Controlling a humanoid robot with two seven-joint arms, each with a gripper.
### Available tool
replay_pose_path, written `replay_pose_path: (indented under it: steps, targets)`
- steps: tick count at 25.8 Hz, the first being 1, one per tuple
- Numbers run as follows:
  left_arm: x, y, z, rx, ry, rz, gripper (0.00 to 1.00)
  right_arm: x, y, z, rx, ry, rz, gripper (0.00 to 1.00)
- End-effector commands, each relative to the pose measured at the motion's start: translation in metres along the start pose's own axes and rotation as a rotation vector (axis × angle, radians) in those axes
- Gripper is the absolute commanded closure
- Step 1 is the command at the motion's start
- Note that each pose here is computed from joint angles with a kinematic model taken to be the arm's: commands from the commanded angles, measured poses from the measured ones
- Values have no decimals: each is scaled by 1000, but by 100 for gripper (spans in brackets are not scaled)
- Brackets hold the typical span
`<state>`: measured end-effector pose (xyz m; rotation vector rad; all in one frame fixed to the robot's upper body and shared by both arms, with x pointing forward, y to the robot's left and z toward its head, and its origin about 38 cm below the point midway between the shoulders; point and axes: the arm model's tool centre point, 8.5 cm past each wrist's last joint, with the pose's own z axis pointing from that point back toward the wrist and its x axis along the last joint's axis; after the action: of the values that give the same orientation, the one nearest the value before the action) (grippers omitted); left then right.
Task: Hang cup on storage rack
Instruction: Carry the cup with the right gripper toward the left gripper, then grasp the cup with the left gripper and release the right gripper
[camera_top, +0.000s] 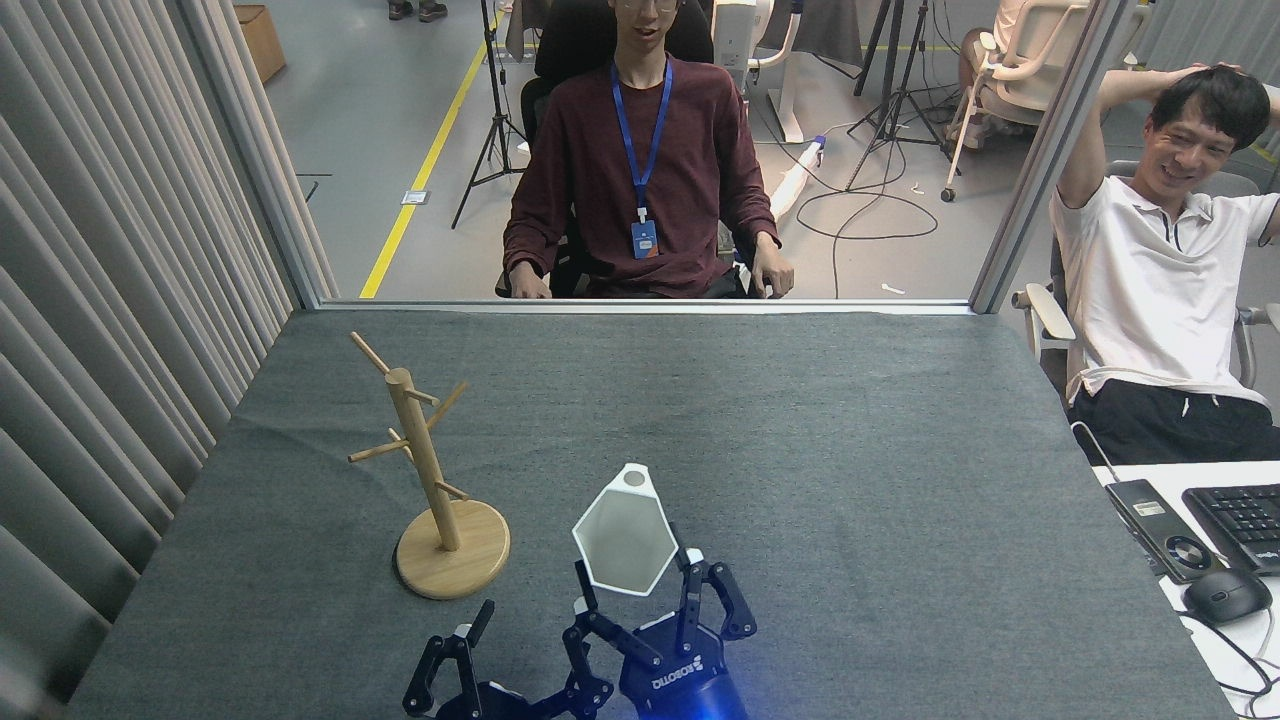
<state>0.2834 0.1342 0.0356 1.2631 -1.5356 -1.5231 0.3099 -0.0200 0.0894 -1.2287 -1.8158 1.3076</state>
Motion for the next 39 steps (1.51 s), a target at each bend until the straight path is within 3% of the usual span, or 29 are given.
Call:
replay_pose_path:
  steps: [1,23,29,39]
  targets:
    - [1,2,-2,13,-8,4,0,18,-1,4,4,-34,-5,28]
    - [1,2,-2,25,-12,5,0,53,-3,14,-1,-72,-36,28]
    - [1,2,-2,24,-10,6,0,52,0,14,20,-19,-139,28]
    - [5,2,-3,25,-16,11,0,74,1,17,32,-66,-165,28]
